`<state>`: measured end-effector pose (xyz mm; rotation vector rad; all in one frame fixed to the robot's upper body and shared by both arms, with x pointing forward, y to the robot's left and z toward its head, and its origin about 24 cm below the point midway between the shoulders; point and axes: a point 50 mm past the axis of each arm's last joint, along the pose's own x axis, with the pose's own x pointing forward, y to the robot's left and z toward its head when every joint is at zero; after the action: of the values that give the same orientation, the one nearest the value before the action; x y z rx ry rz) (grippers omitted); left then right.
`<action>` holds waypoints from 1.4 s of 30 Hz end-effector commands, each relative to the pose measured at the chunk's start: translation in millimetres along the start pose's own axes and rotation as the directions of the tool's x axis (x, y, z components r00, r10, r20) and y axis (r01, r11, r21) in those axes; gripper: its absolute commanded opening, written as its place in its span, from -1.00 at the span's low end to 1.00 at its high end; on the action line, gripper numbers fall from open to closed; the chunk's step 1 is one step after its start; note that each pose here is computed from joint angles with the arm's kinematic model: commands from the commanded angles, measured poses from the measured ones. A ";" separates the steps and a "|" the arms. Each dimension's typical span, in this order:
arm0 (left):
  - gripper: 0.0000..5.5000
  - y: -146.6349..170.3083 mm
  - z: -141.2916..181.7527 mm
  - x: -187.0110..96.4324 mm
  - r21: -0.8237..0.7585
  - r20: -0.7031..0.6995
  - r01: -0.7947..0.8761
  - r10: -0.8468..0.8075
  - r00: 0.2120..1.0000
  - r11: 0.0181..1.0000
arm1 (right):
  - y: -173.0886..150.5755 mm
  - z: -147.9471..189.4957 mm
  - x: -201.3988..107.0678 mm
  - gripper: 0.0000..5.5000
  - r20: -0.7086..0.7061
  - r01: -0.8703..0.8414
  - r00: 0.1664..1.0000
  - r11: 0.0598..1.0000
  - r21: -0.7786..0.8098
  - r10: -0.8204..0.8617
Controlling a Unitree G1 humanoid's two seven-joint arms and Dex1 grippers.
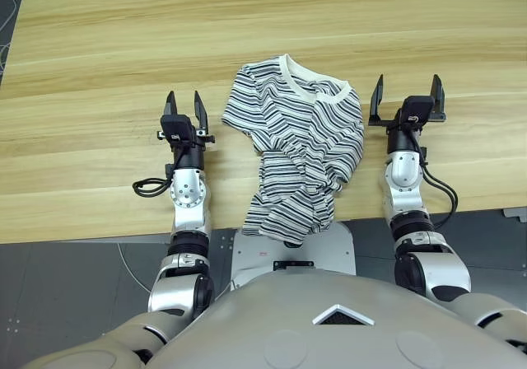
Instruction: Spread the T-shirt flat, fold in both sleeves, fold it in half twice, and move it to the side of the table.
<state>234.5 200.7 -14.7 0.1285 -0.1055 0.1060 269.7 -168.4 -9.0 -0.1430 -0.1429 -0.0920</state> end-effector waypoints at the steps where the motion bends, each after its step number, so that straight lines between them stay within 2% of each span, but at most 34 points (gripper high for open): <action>1: -0.15 -2.9 -0.5 0.9 -0.008 -0.003 -0.006 0.006 1.000 1.000 | 1.5 -3.2 -1.8 1.00 -0.019 -0.004 1.000 1.000 0.000 0.004; 5: -0.15 1.3 5.9 7.9 0.009 0.029 -0.011 0.011 1.000 1.000 | 1.1 -3.1 -2.0 1.00 -0.018 -0.002 1.000 1.000 0.000 0.002; 10: -0.15 18.7 31.9 36.3 0.046 0.114 -0.015 0.009 0.993 0.999 | 2.9 -2.0 -0.5 1.00 -0.015 -0.005 1.000 1.000 0.003 0.005; 13: -0.15 17.2 50.3 56.7 0.073 0.144 0.036 -0.046 0.989 0.997 | 4.0 -1.0 0.7 1.00 -0.013 -0.004 1.000 1.000 0.005 0.004; 14: -0.07 15.0 55.2 63.2 0.093 0.144 0.062 -0.075 0.987 0.994 | 4.2 -0.9 0.9 1.00 -0.013 -0.002 1.000 1.000 0.006 0.002; 18: 0.15 -10.0 56.5 88.2 0.199 -0.016 0.350 -0.355 0.935 0.915 | 4.6 1.5 4.0 1.00 -0.006 0.005 1.000 1.000 0.012 -0.005; 22: 0.20 -31.1 62.8 106.9 0.115 -0.092 0.509 -0.501 0.861 0.853 | 3.6 3.2 8.0 1.00 -0.003 0.005 1.000 1.000 0.015 -0.005; 26: 0.20 -39.8 60.8 127.7 0.038 -0.183 0.528 -0.514 0.838 0.848 | 6.9 6.2 11.9 1.00 0.008 -0.002 1.000 1.000 0.023 0.002; 31: 0.20 -49.7 60.5 140.4 -0.008 -0.263 0.554 -0.536 0.802 0.833 | 7.1 6.7 12.8 1.00 0.009 0.001 1.000 1.000 0.027 -0.001; 36: 0.20 -58.6 46.7 135.4 -0.148 -0.377 0.602 -0.608 0.699 0.784 | 10.3 7.9 12.8 1.00 0.014 -0.004 1.000 0.999 0.034 0.003; 42: 0.20 -57.5 32.0 127.0 -0.149 -0.465 0.602 -0.593 0.657 0.784 | 11.7 10.1 11.7 1.00 0.023 -0.004 1.000 0.999 0.041 0.003</action>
<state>361.5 152.2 22.7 0.1241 0.4357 -0.5415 279.1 -159.2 -2.4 -0.1160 -0.1586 -0.0866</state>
